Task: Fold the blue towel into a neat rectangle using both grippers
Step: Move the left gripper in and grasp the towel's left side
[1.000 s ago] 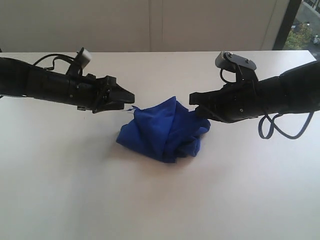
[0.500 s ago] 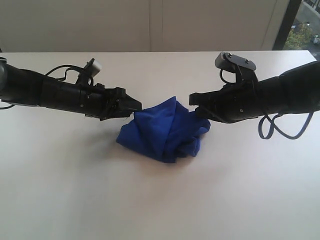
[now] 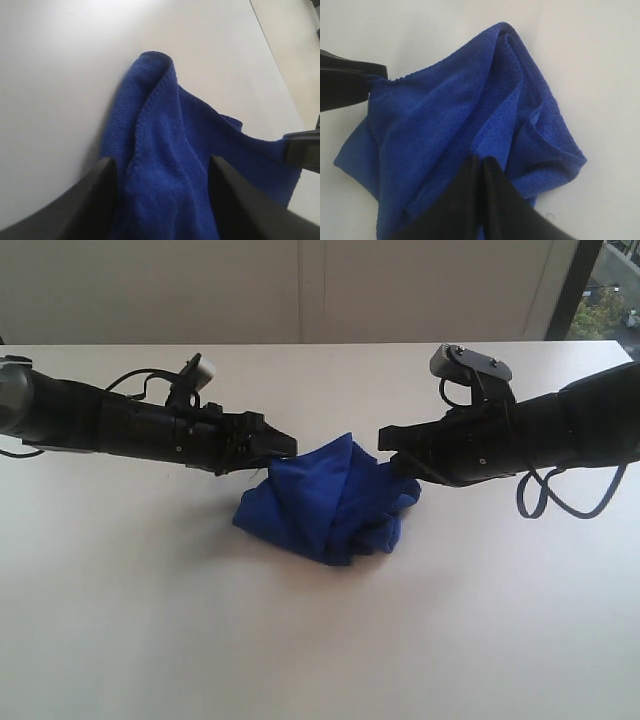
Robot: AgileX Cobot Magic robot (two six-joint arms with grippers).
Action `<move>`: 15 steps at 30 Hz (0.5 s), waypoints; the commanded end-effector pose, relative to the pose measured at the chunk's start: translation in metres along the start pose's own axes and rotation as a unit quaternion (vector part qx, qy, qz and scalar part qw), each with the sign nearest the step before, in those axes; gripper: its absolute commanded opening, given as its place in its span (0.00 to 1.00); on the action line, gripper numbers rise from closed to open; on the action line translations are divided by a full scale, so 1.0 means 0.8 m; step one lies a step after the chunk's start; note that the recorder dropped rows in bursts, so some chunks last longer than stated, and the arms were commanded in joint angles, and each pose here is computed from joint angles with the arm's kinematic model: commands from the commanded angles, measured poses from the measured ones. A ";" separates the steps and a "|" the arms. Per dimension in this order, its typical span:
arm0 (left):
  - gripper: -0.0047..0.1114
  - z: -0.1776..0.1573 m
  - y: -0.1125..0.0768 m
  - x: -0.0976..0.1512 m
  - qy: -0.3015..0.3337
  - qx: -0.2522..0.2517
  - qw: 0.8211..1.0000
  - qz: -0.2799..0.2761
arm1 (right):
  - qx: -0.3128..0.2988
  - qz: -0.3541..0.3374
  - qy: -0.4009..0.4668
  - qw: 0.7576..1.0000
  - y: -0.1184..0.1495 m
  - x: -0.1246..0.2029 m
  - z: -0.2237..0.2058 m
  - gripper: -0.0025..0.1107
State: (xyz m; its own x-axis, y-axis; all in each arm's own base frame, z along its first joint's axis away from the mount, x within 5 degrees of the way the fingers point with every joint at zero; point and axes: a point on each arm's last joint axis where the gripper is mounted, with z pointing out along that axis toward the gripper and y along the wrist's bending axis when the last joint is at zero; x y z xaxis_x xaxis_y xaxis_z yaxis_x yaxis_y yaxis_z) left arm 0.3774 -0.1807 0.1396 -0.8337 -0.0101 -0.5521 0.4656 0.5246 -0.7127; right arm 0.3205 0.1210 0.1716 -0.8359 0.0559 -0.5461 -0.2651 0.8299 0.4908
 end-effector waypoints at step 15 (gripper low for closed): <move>0.44 0.001 -0.005 0.009 0.044 0.015 0.999 0.027 | 0.001 0.000 0.000 1.000 -0.004 0.000 -0.002 0.02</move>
State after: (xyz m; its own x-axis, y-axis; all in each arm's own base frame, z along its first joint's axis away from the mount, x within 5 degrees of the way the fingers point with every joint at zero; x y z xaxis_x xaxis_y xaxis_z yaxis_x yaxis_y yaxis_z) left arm 0.3706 -0.1817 0.1376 -0.8296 0.0840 -0.5519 0.5137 0.5020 -0.6958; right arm 0.3205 0.1210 0.1716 -0.8359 0.0559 -0.5461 -0.2651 0.8299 0.4908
